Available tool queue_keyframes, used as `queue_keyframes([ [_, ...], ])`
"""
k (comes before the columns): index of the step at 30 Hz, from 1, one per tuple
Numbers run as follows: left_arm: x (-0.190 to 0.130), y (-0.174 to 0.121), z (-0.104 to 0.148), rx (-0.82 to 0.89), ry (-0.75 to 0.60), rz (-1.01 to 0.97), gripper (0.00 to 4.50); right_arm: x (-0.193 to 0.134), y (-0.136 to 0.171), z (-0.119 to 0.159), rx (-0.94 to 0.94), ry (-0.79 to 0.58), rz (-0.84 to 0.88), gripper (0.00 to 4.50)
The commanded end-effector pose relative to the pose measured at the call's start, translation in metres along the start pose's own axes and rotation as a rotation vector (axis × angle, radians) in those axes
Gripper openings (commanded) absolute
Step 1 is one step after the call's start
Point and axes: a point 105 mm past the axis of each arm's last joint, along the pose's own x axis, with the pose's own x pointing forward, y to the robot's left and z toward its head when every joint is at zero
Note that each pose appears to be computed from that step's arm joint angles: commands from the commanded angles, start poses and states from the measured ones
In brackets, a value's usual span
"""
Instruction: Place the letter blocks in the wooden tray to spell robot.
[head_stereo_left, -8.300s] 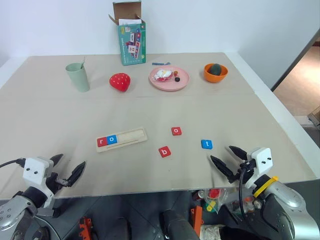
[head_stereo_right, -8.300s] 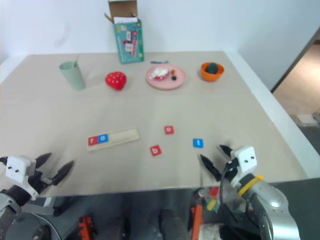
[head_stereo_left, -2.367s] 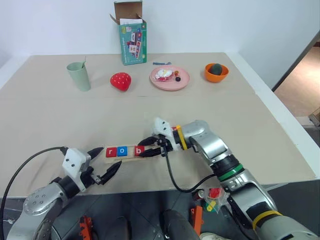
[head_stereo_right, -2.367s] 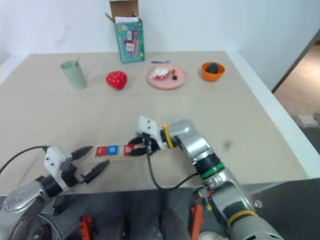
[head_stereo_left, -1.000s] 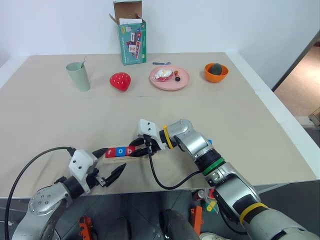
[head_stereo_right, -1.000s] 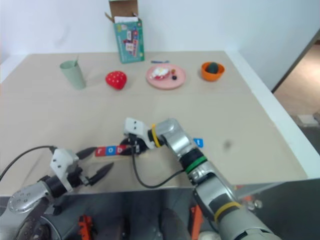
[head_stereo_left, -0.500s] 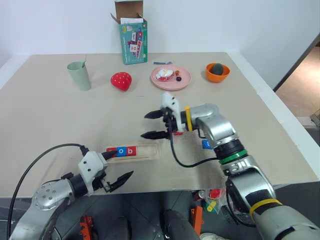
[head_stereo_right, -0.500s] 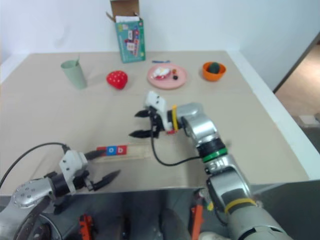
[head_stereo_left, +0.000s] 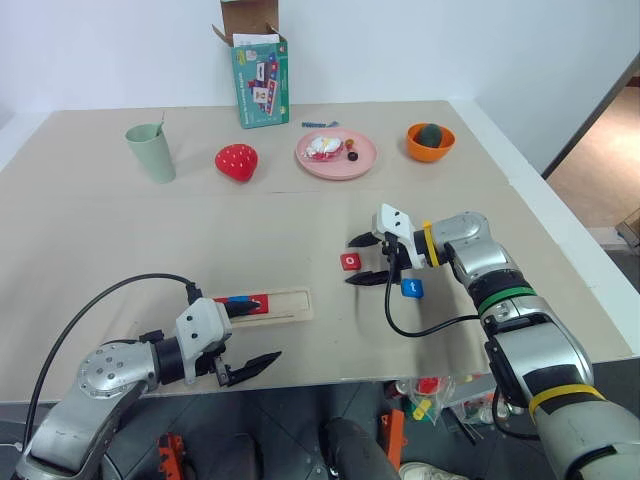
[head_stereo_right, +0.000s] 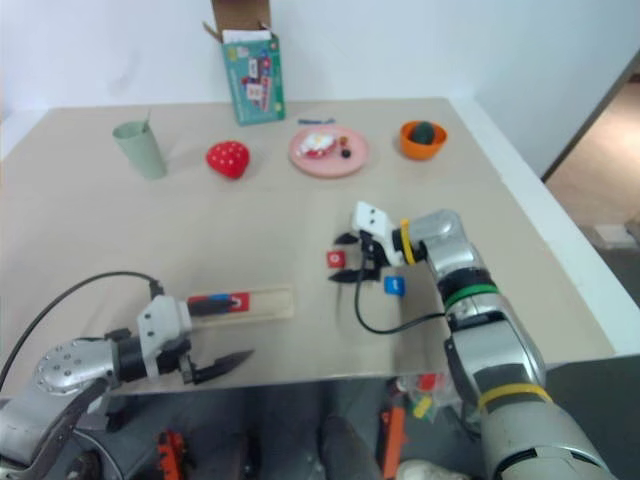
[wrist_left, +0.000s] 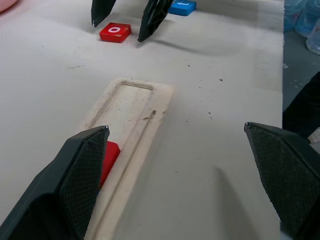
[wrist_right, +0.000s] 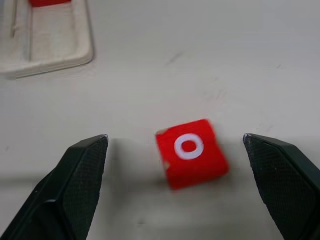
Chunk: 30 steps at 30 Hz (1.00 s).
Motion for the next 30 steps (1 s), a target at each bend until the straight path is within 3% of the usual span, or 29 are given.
queue_keyframes([
  [1,0.001,-0.005,0.005,0.022,-0.008,-0.013,4.5,-0.001,-0.01,0.017,-0.045,-0.042,-0.037,4.23],
  [16,0.0,-0.008,0.001,0.012,0.009,-0.003,4.5,0.005,-0.002,0.004,-0.007,-0.029,0.005,4.23],
  [30,0.003,-0.006,-0.004,0.012,0.02,-0.011,4.5,0.007,0.035,-0.003,0.031,-0.037,0.188,4.23],
])
